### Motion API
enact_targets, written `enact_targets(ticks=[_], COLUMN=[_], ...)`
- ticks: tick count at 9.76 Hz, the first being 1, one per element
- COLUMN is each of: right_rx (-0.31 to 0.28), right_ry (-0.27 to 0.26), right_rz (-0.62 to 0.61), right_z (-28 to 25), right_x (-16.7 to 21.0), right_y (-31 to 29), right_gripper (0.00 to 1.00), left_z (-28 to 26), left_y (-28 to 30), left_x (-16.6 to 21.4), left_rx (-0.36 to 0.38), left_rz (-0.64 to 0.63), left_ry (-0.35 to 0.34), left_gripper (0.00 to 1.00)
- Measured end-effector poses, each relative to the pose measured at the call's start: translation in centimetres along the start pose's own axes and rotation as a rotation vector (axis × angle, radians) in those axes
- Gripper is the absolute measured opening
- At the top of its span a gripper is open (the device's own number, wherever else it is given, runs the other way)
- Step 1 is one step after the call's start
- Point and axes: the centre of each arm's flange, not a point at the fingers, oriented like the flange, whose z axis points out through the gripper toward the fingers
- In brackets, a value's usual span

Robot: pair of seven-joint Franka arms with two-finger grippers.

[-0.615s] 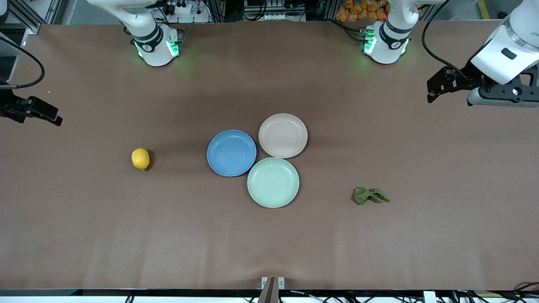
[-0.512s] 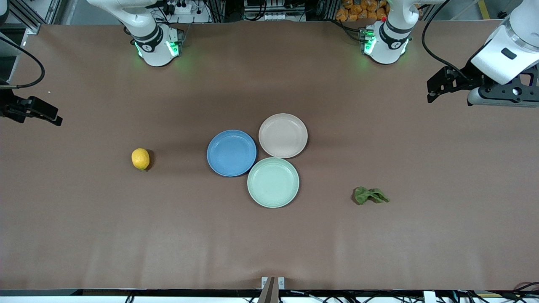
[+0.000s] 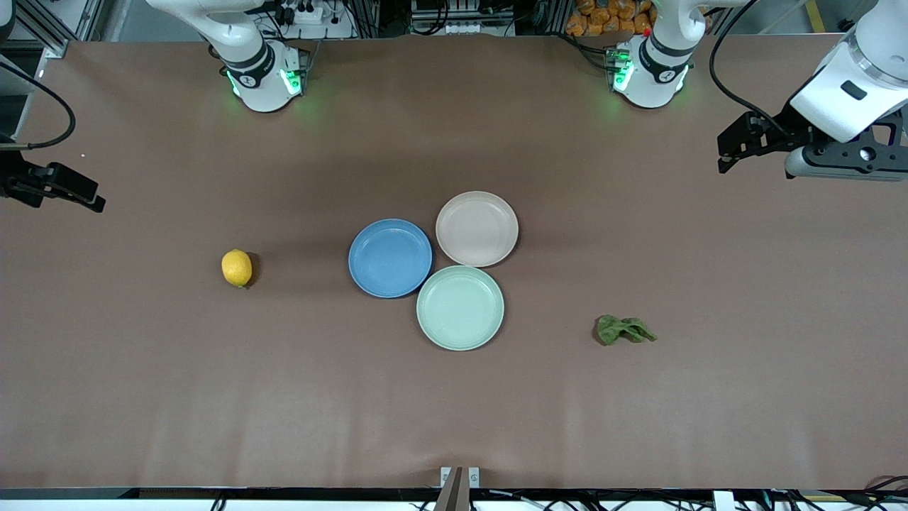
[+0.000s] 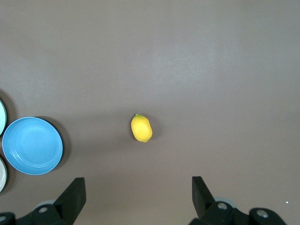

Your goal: Place lemon and lettuce in plates

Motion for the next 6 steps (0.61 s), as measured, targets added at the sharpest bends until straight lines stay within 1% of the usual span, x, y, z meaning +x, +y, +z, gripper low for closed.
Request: enact_targets(ticks=[3, 5, 6], right_rx=[0.0, 0.0, -0.001], right_ry=[-0.001, -0.005, -0.016], right_rz=[0.0, 0.0, 0.0], right_z=[0.0, 0.1, 0.2], right_x=[0.0, 0.0, -0.1], right_y=[0.0, 0.0, 0.0], right_gripper=[1.0, 1.0, 1.0], left_z=[2.2, 5.9, 7.8], left_y=[-0.1, 0.8, 1.3], left_x=[0.9, 2.1, 3.0], left_rx=[0.001, 0.001, -0.002], left_rz=[0.0, 0.018, 0.026], left_ry=[-0.043, -0.096, -0.107], left_gripper=[1.0, 1.0, 1.0])
